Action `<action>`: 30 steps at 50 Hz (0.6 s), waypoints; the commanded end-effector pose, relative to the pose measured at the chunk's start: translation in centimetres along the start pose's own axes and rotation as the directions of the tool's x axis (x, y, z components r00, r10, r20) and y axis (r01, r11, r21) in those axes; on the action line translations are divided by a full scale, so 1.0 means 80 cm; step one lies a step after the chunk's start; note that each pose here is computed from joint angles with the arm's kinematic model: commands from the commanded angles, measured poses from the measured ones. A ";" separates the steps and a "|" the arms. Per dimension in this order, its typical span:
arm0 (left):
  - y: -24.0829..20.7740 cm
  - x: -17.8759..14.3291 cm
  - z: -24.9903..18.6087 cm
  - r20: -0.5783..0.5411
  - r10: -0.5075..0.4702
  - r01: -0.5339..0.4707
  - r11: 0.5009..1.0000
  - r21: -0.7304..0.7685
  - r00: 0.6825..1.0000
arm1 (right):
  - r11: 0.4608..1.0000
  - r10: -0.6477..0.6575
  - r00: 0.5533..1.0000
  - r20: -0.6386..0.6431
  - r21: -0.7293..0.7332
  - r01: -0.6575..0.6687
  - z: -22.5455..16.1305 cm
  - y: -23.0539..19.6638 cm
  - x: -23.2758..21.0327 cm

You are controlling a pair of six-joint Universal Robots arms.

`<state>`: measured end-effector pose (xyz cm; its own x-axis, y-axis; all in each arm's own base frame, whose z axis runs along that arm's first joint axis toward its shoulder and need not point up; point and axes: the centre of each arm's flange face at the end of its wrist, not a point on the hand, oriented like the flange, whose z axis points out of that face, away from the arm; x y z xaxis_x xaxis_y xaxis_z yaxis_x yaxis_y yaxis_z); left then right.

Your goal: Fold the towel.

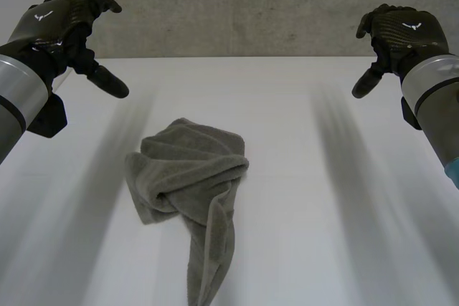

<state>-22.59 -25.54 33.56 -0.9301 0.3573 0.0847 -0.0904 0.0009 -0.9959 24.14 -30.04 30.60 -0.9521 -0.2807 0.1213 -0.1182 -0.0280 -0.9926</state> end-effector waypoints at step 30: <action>0.099 -0.001 0.027 -0.095 0.346 -0.358 0.907 -0.223 0.934 | 0.925 0.081 0.934 0.349 -0.375 0.060 -0.059 0.078 -0.078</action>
<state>-23.27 -26.88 28.89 -0.9231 0.3779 -0.0711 0.1078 0.0769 -0.9912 25.60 -26.98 28.45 -0.8797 -0.4604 0.1186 -0.2008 0.1337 -0.9705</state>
